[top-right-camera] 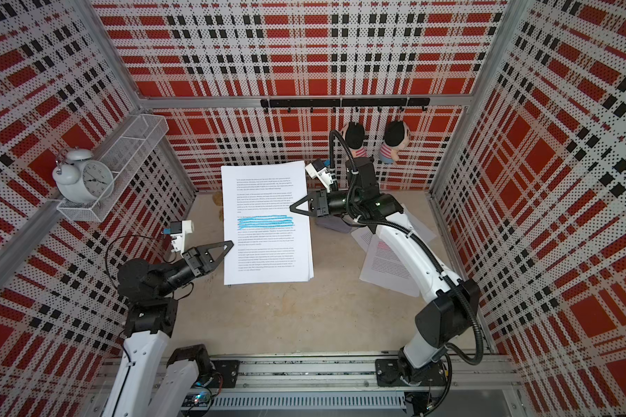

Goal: Unclip the paperclips from the documents
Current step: Adjust the document.

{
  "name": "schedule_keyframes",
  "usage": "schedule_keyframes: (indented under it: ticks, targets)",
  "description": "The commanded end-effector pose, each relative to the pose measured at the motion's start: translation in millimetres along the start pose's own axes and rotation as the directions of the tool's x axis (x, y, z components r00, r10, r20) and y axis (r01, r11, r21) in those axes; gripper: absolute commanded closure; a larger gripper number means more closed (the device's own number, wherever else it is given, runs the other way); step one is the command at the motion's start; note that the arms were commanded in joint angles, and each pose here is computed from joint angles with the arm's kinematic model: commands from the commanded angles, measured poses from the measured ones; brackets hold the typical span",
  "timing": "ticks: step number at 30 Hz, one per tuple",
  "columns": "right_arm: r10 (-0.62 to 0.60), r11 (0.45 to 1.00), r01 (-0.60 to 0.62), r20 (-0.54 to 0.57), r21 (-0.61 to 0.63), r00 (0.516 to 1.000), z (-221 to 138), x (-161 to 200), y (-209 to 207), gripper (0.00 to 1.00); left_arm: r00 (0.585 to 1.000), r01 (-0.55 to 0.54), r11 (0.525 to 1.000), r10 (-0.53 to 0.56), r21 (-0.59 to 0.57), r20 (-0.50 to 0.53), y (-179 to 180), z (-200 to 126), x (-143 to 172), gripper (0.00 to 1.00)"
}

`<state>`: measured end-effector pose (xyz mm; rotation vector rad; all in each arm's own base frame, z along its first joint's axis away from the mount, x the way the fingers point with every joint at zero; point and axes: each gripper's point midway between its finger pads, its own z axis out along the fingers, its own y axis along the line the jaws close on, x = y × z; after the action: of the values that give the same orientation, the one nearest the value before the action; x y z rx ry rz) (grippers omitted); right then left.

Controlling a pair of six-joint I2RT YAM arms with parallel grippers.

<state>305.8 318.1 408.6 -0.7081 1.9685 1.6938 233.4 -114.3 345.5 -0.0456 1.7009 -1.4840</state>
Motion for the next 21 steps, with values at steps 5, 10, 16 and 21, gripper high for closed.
schedule_keyframes:
  ticks: [5, 10, 16, 21]
  targets:
    - [-0.149, 0.987, 0.135, 0.184, 0.086, 0.971, -56.2, -41.4, 11.7, 1.0, 0.998, 0.04, 0.99, -0.032, -0.136, 0.063, 29.3, -7.3, -11.4, 1.0]
    - [-0.101, 0.994, 0.107, 0.198, -0.019, 0.975, -49.5, -36.5, 16.6, 1.0, 0.998, 0.015, 0.993, -0.009, -0.117, 0.059, 14.0, -5.5, -19.4, 1.0]
    - [-0.068, 0.988, 0.093, 0.193, -0.122, 0.979, -25.6, -26.8, 26.5, 0.81, 0.998, -0.007, 0.997, 0.012, -0.082, 0.068, -2.5, -4.1, -28.3, 1.0]
    - [-0.053, 0.979, 0.084, 0.166, -0.183, 0.985, 1.2, -15.4, 34.5, 0.54, 0.993, 0.001, 1.0, 0.0, -0.009, 0.115, -18.2, -4.7, -36.1, 1.0]
